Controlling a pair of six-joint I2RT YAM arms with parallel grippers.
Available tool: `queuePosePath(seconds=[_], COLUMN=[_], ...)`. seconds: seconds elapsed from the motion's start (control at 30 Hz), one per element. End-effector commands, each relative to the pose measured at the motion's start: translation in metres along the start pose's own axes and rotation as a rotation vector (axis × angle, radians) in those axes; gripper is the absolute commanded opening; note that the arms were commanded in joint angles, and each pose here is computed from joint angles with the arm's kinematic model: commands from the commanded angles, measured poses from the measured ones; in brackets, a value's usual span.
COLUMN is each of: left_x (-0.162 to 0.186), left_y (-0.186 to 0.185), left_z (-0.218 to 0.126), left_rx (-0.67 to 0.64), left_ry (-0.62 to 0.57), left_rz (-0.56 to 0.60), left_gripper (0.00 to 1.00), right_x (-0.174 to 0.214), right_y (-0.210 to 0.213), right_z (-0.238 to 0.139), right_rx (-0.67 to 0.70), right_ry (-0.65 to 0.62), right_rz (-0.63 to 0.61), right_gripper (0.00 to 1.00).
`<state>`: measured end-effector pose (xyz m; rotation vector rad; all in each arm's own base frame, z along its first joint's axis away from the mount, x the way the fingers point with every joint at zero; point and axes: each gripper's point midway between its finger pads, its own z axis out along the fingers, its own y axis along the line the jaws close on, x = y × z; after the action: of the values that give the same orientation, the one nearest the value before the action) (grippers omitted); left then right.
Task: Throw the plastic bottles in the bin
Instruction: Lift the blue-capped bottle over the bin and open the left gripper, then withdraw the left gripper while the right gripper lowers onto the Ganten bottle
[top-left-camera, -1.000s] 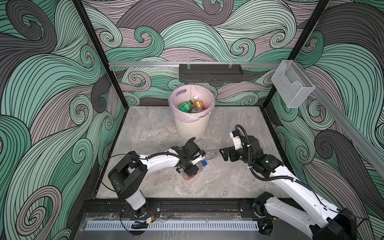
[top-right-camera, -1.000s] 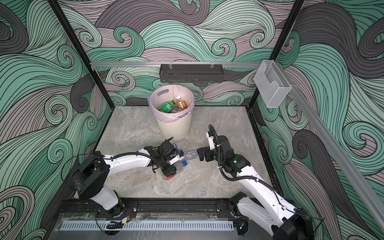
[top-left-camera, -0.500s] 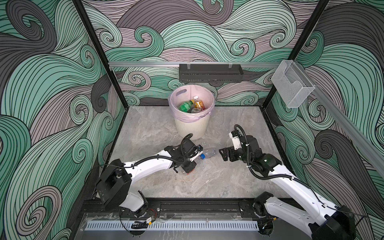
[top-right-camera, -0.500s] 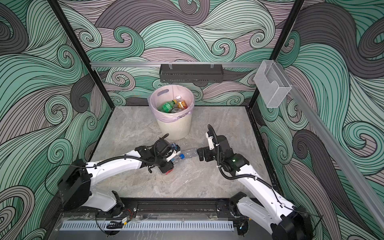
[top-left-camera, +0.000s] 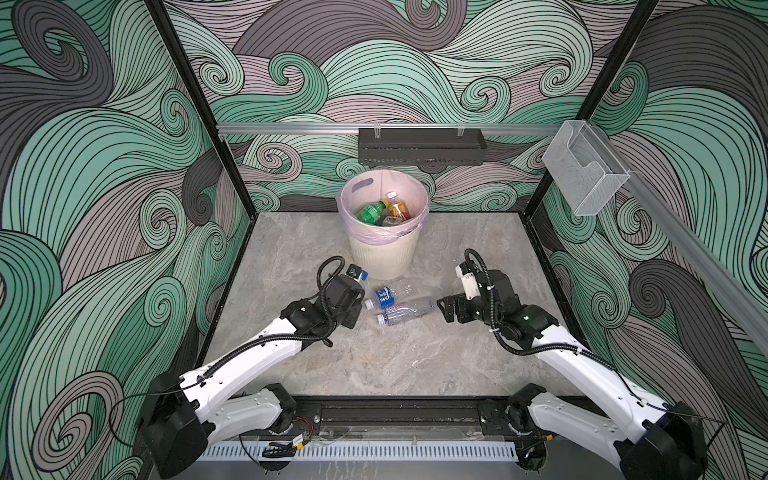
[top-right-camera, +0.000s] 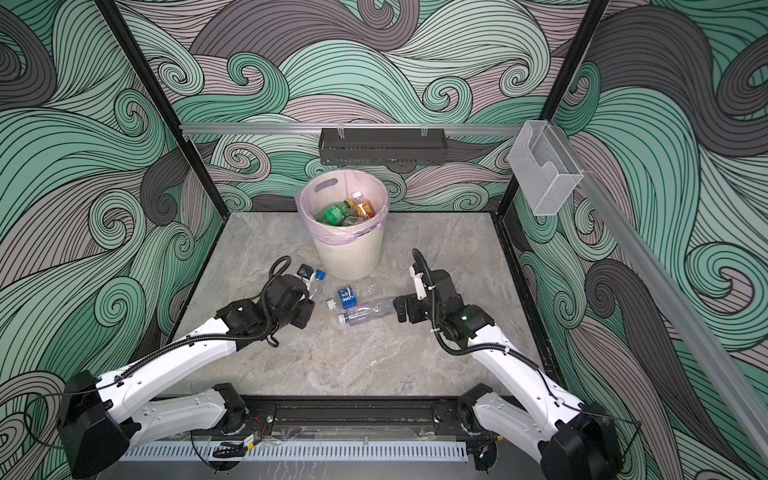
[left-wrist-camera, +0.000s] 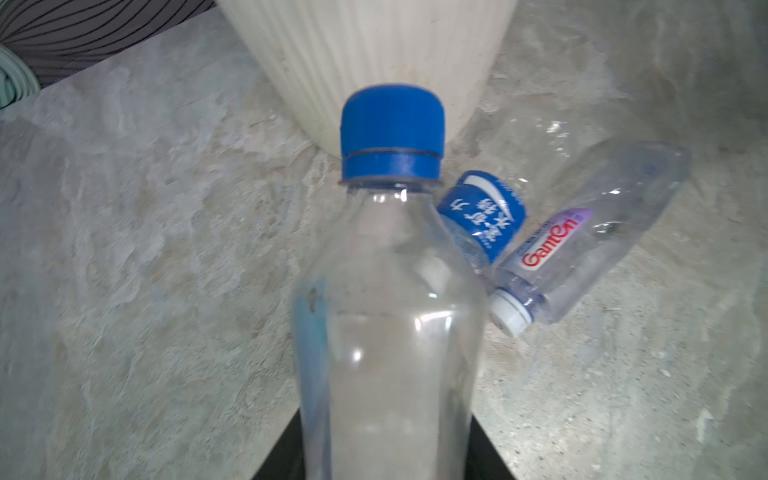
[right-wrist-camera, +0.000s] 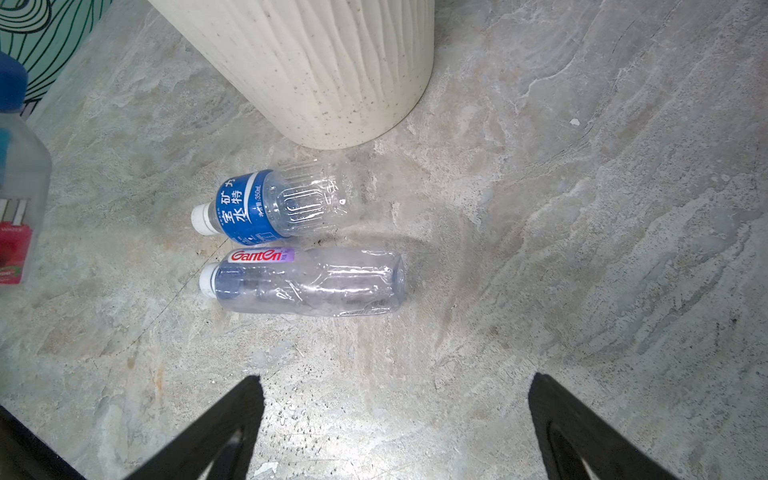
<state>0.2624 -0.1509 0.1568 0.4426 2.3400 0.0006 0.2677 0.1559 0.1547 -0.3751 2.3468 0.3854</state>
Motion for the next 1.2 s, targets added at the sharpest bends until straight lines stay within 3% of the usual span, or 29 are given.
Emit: queuePosePath(seconds=[0.0,0.2,0.3,0.43,0.57,0.63,0.73,0.8,0.9,1.17], left_x=[-0.005,-0.023,-0.05,-0.121,-0.22,-0.265,-0.309,-0.317,-0.31,-0.239], left_y=[0.018,0.031,0.038,0.037,0.039,0.039,0.032,0.028,0.023,0.038], left_z=[-0.008,-0.032,-0.056,-0.096,-0.12,-0.122,-0.105,-0.094,-0.087,-0.115], left_rx=[-0.06,-0.076,-0.09,-0.05,0.004,0.043,0.056,0.063,0.08,0.075], left_ry=[-0.064,-0.149,-0.187,-0.319,-0.431,-0.468,-0.445,-0.407,-0.389,-0.454], left_rz=[-0.101,-0.107,-0.082,-0.042,-0.048,-0.068,-0.057,-0.049,-0.045,-0.061], left_gripper=[0.42,0.41,0.4,0.41,0.43,0.52,0.86,0.93,0.94,0.99], right_x=[-0.013,-0.015,-0.016,-0.017,-0.025,-0.025,-0.025,-0.024,-0.021,-0.015], right_y=[0.002,0.006,0.006,0.008,0.01,0.011,0.015,0.018,0.024,0.059], right_z=[-0.003,0.001,0.003,0.004,0.004,0.003,0.003,0.001,-0.001,0.008], right_rx=[-0.008,-0.022,-0.026,-0.029,-0.039,-0.047,-0.064,-0.078,-0.115,-0.271], right_ry=[-0.023,-0.017,-0.01,-0.008,-0.032,-0.032,-0.03,-0.033,-0.031,0.047], right_rz=[-0.018,-0.022,-0.024,-0.028,-0.015,-0.007,-0.005,-0.02,-0.057,-0.226], right_gripper=[1.0,1.0,1.0,1.0,1.0,1.0,0.99,0.99,1.0,0.95])
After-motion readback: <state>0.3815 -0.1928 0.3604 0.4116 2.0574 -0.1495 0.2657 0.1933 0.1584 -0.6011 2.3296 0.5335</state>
